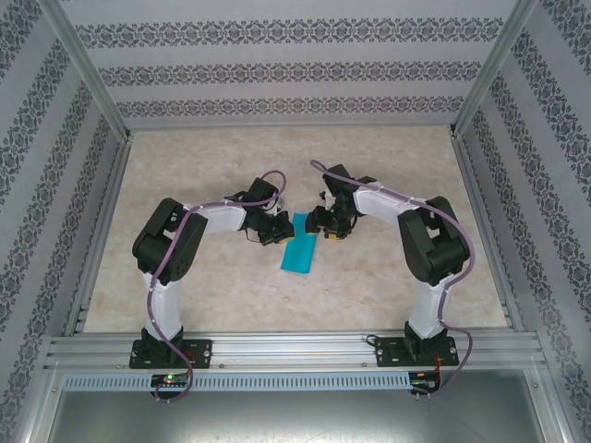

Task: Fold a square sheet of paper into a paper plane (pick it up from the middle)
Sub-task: Hold the square sheet of paper at the center of the table.

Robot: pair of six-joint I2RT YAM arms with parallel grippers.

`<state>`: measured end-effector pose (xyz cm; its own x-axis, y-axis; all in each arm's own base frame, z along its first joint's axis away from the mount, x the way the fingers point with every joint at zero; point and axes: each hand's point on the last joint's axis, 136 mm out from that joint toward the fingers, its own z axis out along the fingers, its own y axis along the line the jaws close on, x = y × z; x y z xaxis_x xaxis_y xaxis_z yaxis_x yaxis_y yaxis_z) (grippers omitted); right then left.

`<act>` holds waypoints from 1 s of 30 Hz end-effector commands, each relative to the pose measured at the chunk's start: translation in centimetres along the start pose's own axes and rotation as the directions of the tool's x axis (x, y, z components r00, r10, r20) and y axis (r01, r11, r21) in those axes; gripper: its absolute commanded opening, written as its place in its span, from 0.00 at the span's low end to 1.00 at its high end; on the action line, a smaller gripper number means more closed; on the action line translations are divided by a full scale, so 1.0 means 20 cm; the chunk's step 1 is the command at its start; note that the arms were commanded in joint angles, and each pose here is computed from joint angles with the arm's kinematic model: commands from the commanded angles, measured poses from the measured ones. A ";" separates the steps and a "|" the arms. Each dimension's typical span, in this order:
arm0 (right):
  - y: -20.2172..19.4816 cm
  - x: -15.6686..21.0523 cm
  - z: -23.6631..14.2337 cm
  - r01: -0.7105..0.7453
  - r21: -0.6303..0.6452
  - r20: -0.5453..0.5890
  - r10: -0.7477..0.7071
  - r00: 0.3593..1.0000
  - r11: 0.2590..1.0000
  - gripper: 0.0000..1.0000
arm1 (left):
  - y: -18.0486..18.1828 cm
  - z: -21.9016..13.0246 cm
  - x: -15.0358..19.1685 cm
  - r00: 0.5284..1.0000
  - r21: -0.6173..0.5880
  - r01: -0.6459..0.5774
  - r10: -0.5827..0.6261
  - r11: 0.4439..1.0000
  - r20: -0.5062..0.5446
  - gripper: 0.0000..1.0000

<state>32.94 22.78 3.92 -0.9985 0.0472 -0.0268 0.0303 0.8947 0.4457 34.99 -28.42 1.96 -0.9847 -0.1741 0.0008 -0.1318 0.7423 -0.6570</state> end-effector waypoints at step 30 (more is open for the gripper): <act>-0.13 0.07 0.08 -0.076 0.083 -0.029 0.079 0.996 0.994 0.48 | -0.01 -0.42 -0.10 0.961 -0.134 0.001 0.037 0.991 0.275 0.26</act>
<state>32.25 22.36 2.40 -0.9965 0.0832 0.0028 0.0764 0.9000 0.4291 36.98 -25.03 10.61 -0.9177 -0.2931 -0.2683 -0.0689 0.7823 -0.6191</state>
